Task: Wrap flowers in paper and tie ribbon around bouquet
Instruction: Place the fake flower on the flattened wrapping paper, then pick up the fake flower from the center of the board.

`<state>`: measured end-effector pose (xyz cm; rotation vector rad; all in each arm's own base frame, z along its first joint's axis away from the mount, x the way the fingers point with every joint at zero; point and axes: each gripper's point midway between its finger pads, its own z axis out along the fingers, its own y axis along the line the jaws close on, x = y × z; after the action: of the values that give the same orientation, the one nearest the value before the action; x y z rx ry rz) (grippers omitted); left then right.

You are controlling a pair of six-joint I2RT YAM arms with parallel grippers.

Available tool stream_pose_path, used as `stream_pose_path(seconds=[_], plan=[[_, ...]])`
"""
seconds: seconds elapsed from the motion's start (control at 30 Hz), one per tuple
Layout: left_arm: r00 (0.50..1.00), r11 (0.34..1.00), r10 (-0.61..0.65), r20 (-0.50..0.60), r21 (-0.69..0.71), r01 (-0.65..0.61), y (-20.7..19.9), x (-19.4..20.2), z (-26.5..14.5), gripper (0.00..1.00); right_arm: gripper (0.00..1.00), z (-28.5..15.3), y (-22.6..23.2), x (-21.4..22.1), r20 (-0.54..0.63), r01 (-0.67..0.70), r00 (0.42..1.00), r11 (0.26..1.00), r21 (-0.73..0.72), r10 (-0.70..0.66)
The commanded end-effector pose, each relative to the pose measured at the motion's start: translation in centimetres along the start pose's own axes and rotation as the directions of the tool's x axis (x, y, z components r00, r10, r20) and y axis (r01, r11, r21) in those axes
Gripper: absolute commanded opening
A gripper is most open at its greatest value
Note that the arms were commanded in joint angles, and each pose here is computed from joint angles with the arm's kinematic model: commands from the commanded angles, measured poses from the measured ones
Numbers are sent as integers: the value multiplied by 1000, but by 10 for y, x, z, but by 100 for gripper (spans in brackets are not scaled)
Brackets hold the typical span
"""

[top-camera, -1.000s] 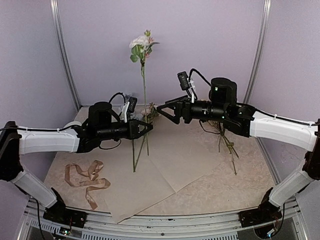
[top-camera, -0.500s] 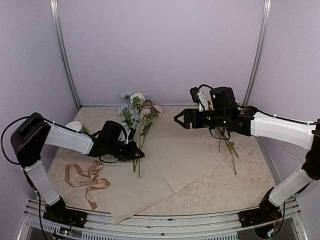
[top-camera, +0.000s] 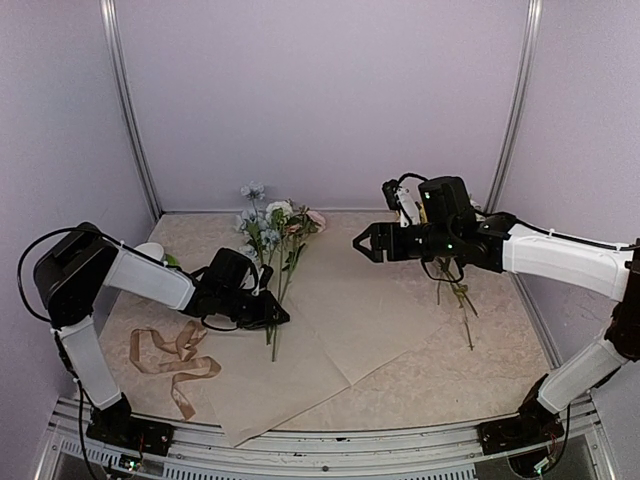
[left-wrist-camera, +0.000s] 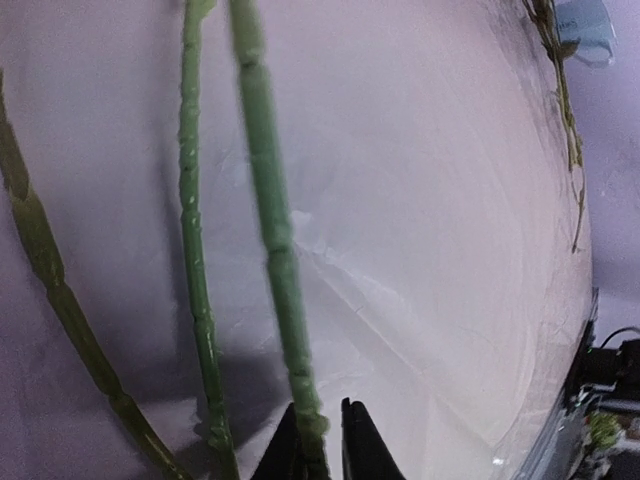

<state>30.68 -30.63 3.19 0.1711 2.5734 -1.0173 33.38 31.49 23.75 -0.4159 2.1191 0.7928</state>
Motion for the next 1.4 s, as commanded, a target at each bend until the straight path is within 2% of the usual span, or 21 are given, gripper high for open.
stream_pose_path(seconds=[0.0,0.1,0.17,0.33,0.43,0.47,0.53,0.6,0.77,0.93,1.03,1.17,1.27,1.37], plan=[[997,998,64,40,4,-64,-12,-15,-6,28,82,-11,-7,-6,18,2,1000,999,38,-2],[992,993,103,76,-70,-98,-11,-24,-15,41,82,-15,-22,-5,0,30,1000,993,110,-30],[986,985,134,103,-123,-121,-11,-32,-25,50,81,-19,-49,0,-34,30,999,976,217,-24],[964,956,230,130,-213,-200,-27,-48,-47,69,77,-41,-135,29,-154,61,988,844,533,26],[950,930,284,127,-279,-241,-37,-54,-59,78,71,-50,-176,55,-255,97,963,776,623,84],[945,922,300,130,-293,-253,-42,-56,-63,81,66,-52,-188,63,-285,111,953,755,646,105],[929,913,333,160,-300,-276,-55,-63,-73,97,56,-56,-210,73,-318,130,938,714,688,136],[912,909,359,197,-294,-295,-66,-69,-83,99,50,-54,-224,76,-330,137,932,698,703,150],[886,899,396,242,-296,-322,-79,-78,-98,99,50,-46,-260,69,-327,151,931,648,747,160],[889,891,402,218,-316,-326,-71,-71,-99,99,33,-41,-288,91,-431,209,871,618,758,234],[893,891,401,206,-316,-327,-67,-66,-96,99,32,-45,-289,108,-459,216,847,615,759,268],[896,893,398,198,-307,-329,-65,-65,-89,99,34,-50,-282,123,-452,183,844,639,748,288],[897,894,399,192,-300,-333,-69,-68,-84,99,27,-53,-284,143,-471,185,824,636,749,315],[894,894,402,196,-295,-337,-73,-69,-84,99,23,-55,-287,159,-489,191,804,632,751,338]])
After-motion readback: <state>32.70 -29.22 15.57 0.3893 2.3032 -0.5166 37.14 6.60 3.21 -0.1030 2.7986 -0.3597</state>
